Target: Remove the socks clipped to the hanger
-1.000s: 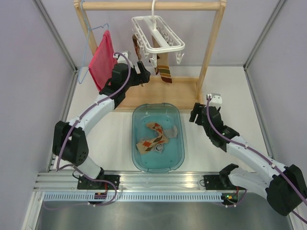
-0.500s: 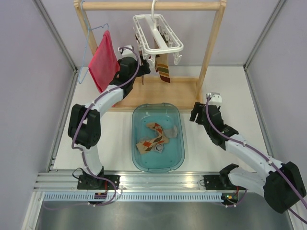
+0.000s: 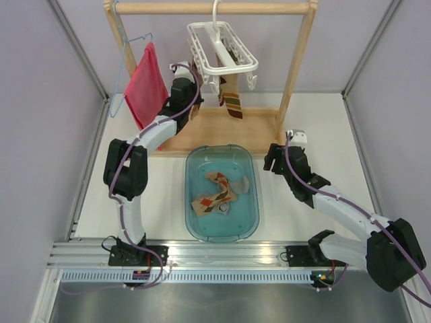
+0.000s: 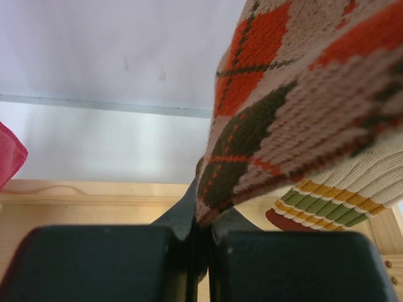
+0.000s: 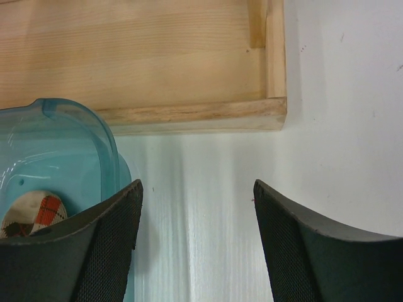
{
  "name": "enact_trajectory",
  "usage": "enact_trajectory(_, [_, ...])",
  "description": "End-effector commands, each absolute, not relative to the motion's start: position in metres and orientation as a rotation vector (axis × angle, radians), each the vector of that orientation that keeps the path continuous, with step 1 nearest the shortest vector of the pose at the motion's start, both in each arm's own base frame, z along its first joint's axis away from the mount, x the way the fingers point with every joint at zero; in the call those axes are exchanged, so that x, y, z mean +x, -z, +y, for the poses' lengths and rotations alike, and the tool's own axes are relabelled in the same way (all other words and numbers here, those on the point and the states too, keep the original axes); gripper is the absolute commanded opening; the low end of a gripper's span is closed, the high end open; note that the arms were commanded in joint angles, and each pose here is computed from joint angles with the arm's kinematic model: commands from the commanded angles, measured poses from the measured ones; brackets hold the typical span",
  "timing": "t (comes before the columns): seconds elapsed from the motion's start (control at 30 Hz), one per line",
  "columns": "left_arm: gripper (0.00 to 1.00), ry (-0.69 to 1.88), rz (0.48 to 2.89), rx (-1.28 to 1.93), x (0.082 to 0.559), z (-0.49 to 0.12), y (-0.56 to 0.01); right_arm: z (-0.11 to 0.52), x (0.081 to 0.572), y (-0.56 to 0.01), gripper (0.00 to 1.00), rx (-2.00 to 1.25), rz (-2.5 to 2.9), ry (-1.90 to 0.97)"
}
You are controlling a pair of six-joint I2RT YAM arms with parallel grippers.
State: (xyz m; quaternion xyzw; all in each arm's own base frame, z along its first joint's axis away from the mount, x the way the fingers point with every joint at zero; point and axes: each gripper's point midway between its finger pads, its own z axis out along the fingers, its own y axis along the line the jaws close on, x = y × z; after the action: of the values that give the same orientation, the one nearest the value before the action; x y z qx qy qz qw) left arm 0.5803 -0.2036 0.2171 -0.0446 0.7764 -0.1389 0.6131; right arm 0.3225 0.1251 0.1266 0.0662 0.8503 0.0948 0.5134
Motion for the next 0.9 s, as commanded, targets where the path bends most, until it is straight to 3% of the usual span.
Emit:
enact_trajectory(0.0, [0.02, 0.361, 1.7, -0.104, 0.577, -0.203, -0.249, 0.128, 0.328, -0.137, 0.75, 0.164, 2.002, -0.262])
enact_trajectory(0.4, [0.02, 0.456, 1.603, -0.158, 0.494, -0.18, -0.301, 0.132, 0.314, -0.152, 0.74, 0.162, 1.976, -0.35])
enact_trajectory(0.87, [0.02, 0.579, 1.609, 0.057, 0.39, -0.233, -0.343, 0.159, 0.296, -0.185, 0.7, 0.069, 1.919, -0.542])
